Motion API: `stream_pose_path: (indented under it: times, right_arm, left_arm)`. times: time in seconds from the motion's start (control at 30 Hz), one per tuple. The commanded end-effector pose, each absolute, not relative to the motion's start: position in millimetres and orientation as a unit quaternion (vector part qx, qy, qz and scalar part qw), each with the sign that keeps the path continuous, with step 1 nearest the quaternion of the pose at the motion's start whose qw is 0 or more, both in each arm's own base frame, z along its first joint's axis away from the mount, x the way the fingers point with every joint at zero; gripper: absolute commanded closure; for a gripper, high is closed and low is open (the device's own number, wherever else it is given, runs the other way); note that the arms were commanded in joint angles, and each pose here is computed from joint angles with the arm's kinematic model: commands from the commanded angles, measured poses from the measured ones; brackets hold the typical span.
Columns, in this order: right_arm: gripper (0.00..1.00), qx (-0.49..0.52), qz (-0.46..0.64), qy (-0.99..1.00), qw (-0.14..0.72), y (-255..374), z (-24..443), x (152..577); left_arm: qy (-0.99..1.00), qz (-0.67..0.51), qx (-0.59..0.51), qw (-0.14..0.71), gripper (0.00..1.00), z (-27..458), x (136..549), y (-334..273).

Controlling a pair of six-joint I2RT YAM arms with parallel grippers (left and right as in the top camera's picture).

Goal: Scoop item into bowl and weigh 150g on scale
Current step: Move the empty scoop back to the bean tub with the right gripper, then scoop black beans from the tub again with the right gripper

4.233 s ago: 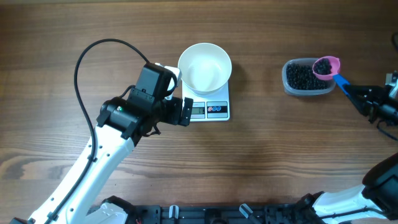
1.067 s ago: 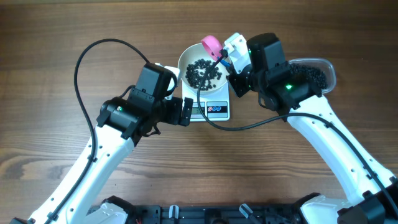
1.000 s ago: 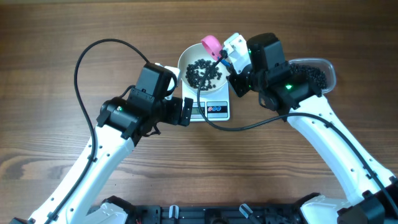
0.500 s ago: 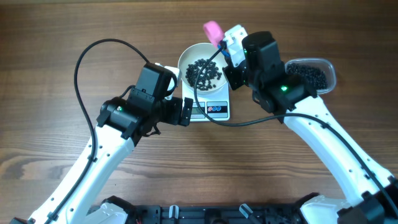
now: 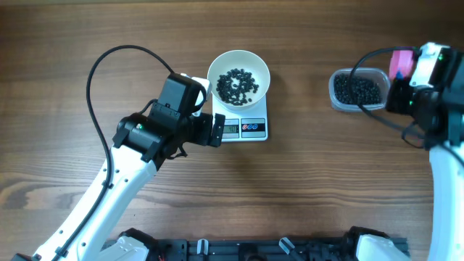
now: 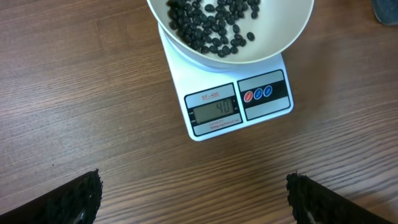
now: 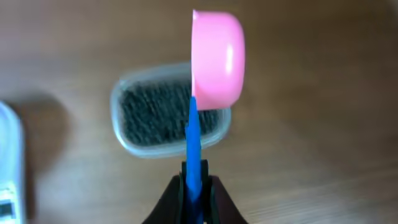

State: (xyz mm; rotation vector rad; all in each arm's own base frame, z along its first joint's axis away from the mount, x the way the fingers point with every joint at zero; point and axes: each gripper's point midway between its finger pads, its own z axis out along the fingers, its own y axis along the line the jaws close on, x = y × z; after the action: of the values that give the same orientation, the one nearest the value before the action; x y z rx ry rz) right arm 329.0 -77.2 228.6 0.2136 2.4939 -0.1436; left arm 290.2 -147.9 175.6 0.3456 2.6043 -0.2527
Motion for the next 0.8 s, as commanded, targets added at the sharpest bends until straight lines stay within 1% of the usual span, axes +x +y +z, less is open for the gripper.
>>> stream_pose_path:
  times: [0.0,0.2,0.43,0.57,0.63,0.7,0.77]
  right_arm:
    - [0.96,0.046,-0.051,0.968,0.24,-77.3,186.6,330.8]
    - [0.96,0.033,-0.041,0.985,0.167,-79.6,133.9,342.3]
    - [0.96,0.032,-0.034,0.984,0.174,-78.7,128.2,351.4]
    - [0.96,0.016,0.003,0.985,0.17,-60.1,116.6,358.2]
    - [0.96,-0.001,0.042,0.985,0.168,-40.1,110.4,361.7]
    - [0.96,-0.016,0.078,0.982,0.172,-22.0,111.6,363.8]
    - [0.96,-0.02,0.091,0.981,0.173,-16.2,112.4,363.4]
  left_arm:
    - [0.957,-0.092,0.121,0.248,0.0,174.5,291.2,-147.3]
    - [0.957,-0.092,0.121,0.248,0.0,174.6,291.2,-147.3]
    - [0.957,-0.092,0.121,0.248,0.0,174.5,291.2,-147.3]
    - [0.957,-0.092,0.121,0.248,0.0,174.5,291.2,-147.3]
    - [0.957,-0.092,0.121,0.248,0.0,174.6,291.2,-147.3]
    - [0.957,-0.092,0.121,0.248,0.0,174.5,291.2,-147.3]
    - [0.957,-0.092,0.121,0.248,0.0,174.6,291.2,-147.3]
